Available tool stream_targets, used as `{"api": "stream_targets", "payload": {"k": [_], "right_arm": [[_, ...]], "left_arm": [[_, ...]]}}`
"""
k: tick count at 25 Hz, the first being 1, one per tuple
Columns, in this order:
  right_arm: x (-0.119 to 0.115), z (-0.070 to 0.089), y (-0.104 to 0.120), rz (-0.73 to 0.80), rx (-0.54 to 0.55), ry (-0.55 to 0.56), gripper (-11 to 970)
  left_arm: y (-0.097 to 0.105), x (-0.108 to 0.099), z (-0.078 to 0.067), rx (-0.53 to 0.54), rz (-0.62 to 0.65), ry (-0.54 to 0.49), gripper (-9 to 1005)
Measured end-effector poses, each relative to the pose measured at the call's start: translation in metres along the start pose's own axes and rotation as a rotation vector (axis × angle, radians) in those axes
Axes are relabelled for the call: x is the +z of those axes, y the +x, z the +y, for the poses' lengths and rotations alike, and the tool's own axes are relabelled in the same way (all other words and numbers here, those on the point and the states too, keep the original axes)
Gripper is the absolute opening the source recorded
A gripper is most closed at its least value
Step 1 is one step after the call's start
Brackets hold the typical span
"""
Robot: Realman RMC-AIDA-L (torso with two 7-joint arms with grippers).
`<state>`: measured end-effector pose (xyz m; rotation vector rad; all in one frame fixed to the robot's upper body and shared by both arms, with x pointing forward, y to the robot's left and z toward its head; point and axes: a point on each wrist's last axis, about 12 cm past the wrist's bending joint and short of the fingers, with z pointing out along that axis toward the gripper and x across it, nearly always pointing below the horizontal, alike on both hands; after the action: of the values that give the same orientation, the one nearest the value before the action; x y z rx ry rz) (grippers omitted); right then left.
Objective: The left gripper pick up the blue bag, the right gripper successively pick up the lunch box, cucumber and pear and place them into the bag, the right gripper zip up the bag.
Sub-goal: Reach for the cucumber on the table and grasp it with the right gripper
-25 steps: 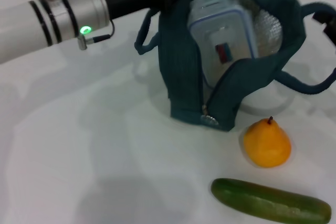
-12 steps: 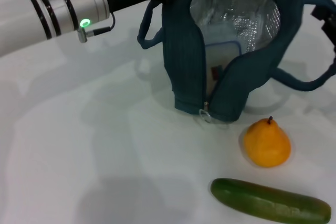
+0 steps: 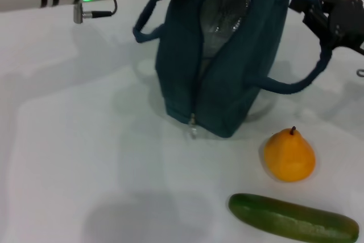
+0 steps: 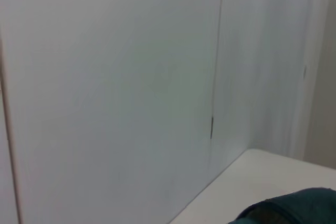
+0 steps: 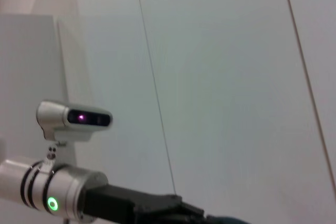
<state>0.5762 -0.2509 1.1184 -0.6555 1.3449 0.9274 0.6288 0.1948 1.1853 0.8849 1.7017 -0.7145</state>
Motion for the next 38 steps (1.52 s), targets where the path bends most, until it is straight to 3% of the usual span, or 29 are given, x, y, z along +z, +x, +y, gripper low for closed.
{"api": "stream_targets", "payload": {"k": [8,15,21,30,38], "right_arm": [[-0.008,-0.008,-0.014,-0.065,0.075,0.022,55],[-0.011,-0.036,-0.005,0.06,0.14,0.217,55],[-0.005,-0.03,-0.009,0.052,0.156,0.159,54],[0.003,-0.025,-0.023,0.032,0.239,0.054,54],[0.014,-0.02,-0.004,0.149,0.267,0.066,53]], "left_arm": [[-0.017,-0.014,-0.002,-0.017,0.032,-0.035,79],[-0.011,-0.016,-0.001,-0.049,0.141,-0.057,79],[-0.016,-0.029,-0.009,-0.043,0.165,0.021,79],[-0.024,-0.054,-0.009,-0.085,0.096,0.036,79],[-0.023,-0.041,-0.017,-0.065,0.151,0.081,79]]}}
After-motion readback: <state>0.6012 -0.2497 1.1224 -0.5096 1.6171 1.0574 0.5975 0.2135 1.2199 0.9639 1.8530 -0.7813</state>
